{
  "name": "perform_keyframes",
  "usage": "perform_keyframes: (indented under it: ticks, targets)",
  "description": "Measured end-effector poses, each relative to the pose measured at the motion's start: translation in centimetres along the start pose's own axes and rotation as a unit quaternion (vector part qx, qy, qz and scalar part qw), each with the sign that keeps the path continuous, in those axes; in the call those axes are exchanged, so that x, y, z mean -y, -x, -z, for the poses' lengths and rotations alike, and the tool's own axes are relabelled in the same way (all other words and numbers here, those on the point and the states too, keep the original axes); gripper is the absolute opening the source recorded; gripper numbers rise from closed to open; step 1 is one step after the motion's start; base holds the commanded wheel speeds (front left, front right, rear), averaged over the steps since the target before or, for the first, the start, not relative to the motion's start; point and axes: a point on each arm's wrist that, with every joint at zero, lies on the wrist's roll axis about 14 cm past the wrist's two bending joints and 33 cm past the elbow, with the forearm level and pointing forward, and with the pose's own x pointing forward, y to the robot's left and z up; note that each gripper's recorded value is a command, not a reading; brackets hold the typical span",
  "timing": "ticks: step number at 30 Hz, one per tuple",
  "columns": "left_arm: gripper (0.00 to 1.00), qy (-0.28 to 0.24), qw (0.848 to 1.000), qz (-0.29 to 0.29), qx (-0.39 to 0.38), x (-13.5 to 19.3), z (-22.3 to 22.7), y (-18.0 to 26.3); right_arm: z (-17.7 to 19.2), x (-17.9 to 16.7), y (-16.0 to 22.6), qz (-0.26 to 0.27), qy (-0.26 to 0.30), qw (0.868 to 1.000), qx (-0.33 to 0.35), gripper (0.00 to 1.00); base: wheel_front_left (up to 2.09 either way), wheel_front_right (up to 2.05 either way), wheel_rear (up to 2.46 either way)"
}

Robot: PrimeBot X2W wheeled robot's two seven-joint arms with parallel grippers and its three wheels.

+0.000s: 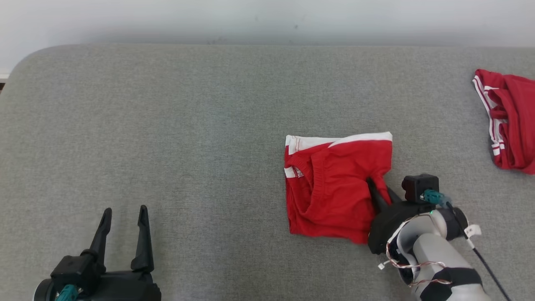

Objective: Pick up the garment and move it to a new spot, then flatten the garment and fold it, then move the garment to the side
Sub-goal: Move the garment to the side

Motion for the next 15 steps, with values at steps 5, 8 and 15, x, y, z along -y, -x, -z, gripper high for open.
perform_keyframes:
  ticks: [5,8,15]
  targets:
    - [1.00,0.002,1.000,0.015,0.003,1.0,0.0,-0.9,-1.9,1.7,-0.5,0.001,0.051,0.999,0.016,0.00,0.00,0.00,0.00]
    - [1.00,0.003,0.999,0.031,0.010,2.1,-0.2,-2.4,-3.9,3.1,-1.4,-0.003,0.101,0.995,0.025,0.00,0.00,0.00,0.00]
    - [1.00,-0.001,0.998,0.068,0.016,4.5,0.4,-5.7,-7.9,7.6,-2.9,0.011,0.178,0.983,0.048,0.00,0.00,0.00,0.00]
